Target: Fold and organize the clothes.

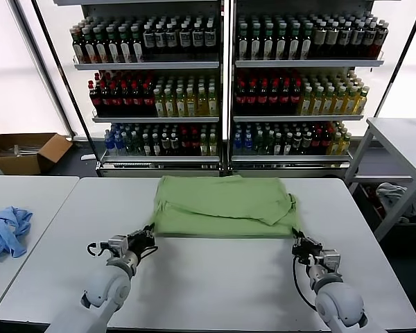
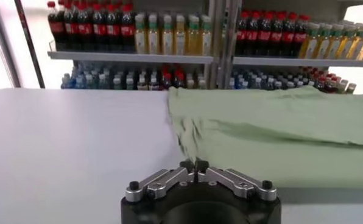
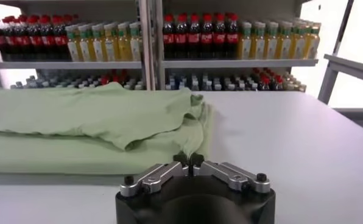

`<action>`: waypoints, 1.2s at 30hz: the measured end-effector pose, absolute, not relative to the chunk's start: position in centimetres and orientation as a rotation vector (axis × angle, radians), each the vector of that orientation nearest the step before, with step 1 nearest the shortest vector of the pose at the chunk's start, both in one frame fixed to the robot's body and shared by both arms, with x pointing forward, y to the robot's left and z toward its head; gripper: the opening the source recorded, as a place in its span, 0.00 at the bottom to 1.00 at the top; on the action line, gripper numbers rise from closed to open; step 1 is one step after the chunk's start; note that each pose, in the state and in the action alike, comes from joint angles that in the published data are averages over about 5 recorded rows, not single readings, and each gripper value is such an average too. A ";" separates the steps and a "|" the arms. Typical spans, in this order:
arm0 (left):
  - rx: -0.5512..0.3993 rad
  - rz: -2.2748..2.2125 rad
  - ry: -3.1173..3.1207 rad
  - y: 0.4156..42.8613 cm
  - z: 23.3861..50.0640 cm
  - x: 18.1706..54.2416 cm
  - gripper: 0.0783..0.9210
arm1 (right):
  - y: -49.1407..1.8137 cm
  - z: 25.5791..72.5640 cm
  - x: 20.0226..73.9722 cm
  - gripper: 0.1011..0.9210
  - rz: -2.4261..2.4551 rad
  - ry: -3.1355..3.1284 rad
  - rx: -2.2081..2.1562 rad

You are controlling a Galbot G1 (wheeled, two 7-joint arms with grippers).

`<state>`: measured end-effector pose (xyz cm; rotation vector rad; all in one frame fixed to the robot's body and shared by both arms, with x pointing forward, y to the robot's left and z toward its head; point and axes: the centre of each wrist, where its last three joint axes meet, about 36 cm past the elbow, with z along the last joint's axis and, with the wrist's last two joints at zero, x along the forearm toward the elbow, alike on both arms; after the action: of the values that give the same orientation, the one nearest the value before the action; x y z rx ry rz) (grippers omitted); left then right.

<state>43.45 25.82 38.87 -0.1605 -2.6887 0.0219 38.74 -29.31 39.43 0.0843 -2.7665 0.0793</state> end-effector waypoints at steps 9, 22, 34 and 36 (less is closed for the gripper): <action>-0.119 -0.070 -2.680 25.7 39.8 36.8 0.00 | -28.4 41.1 32.0 0.03 0.181 -2.713 0.178; -0.015 -0.221 -2.611 24.0 41.1 25.7 0.00 | -27.7 41.8 22.0 0.03 0.248 -2.623 0.224; 0.041 -0.271 -2.559 23.1 41.9 21.0 0.05 | -27.3 42.2 18.3 0.12 0.257 -2.587 0.208; 0.039 -0.277 -2.556 22.9 42.2 20.6 0.10 | -27.2 42.5 18.0 0.18 0.248 -2.581 0.198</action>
<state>20.58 22.86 42.20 0.0385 -2.5561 -0.2768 17.97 -27.22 42.46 0.1982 -2.5815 0.2485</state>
